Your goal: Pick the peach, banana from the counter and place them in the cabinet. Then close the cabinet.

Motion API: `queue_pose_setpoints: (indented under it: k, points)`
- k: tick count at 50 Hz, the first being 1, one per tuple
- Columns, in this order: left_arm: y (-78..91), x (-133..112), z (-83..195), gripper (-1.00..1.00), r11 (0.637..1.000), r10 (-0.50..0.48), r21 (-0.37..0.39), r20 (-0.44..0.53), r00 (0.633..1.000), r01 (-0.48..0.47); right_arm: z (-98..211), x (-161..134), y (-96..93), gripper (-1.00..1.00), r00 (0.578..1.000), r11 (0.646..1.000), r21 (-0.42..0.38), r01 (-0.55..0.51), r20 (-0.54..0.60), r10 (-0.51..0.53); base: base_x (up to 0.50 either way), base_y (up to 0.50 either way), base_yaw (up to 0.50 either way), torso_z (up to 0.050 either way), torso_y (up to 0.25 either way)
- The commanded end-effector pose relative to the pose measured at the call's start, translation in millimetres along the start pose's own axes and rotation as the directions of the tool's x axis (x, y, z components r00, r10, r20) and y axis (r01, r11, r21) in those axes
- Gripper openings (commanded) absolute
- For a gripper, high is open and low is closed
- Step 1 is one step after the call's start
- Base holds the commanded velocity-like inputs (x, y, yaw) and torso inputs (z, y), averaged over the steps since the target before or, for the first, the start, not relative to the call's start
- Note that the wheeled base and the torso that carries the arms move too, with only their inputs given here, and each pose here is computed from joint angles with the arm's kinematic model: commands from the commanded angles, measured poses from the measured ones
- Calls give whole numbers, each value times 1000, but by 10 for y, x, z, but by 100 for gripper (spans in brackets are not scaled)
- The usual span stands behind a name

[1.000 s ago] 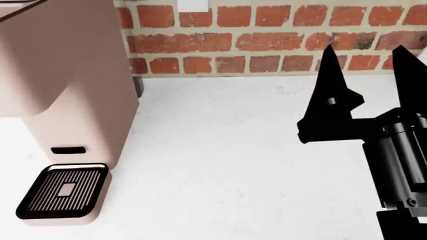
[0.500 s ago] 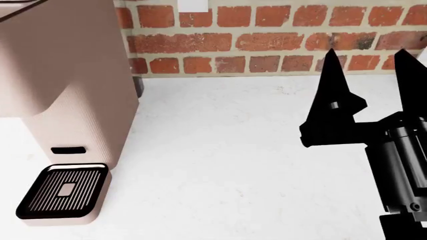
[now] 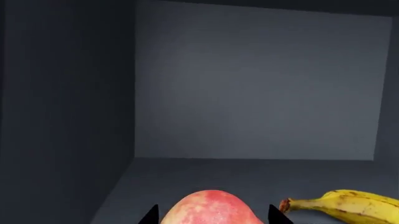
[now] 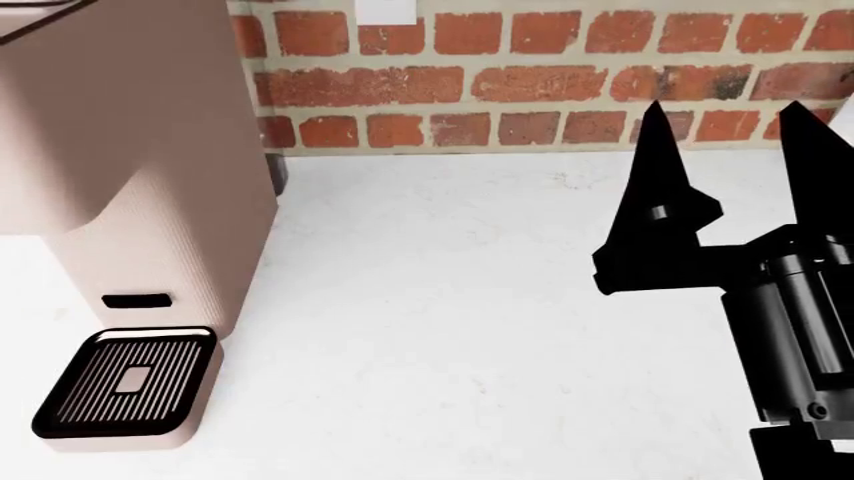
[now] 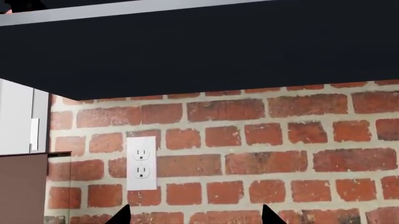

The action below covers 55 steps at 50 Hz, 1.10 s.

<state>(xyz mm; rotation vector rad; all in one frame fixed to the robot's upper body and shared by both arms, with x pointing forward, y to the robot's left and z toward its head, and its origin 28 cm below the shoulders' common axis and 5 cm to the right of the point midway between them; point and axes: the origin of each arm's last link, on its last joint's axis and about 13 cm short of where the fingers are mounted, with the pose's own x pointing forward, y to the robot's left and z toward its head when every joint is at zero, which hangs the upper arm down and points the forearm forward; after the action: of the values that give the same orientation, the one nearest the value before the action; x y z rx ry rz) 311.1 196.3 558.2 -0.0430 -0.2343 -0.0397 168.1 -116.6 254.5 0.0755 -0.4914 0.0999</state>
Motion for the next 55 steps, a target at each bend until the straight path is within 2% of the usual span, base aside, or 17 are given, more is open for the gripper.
queue_pose_setpoints:
  k: [1, 8, 9, 20, 27, 37, 46, 55]
  points:
    - [83, 68, -163, -100, 996, 72, 55, -78, 994, -68, -12, 4, 2, 100, 1000, 1000, -1, 1, 1, -1, 0, 3, 3, 0, 0]
    - [90, 66, -167, -100, 995, 77, 65, -85, 993, -71, -5, 4, 0, 100, 1000, 1000, -2, 1, 2, -1, 0, 0, 1, 0, 0]
    - [91, 67, -172, 100, 995, 80, 67, -87, 993, -74, -5, 5, 1, 100, 1000, 1000, -2, 1, 3, -1, 0, 0, 0, 0, 0]
    - [92, 78, -179, 100, 991, 91, 104, -76, 993, -83, 5, -7, -4, 100, 1000, 1000, -5, 0, 3, 0, 0, 0, 0, 0, 0]
    - [59, 10, 59, 100, 985, 108, 122, 89, 990, -118, -6, -7, 2, 100, 1000, 1000, -4, -2, 1, 2, 0, 0, 0, 0, 0]
    - [-36, -278, 346, 100, 990, 26, 126, 292, 956, -66, 24, -25, -10, 100, 1000, 1000, -1, -1, 3, 1, 0, 0, 0, 0, 0]
    - [-51, -421, 287, 100, 987, 2, 150, 308, 951, -51, 26, -30, -15, 100, 1000, 1000, 1, -2, 6, 2, 0, 0, 0, 0, 0]
    - [-43, -572, 136, 100, 988, -72, 155, 333, 940, 21, 17, -2, -23, 100, 1000, 1000, 4, 5, 8, -5, 0, 0, 0, 0, 0]
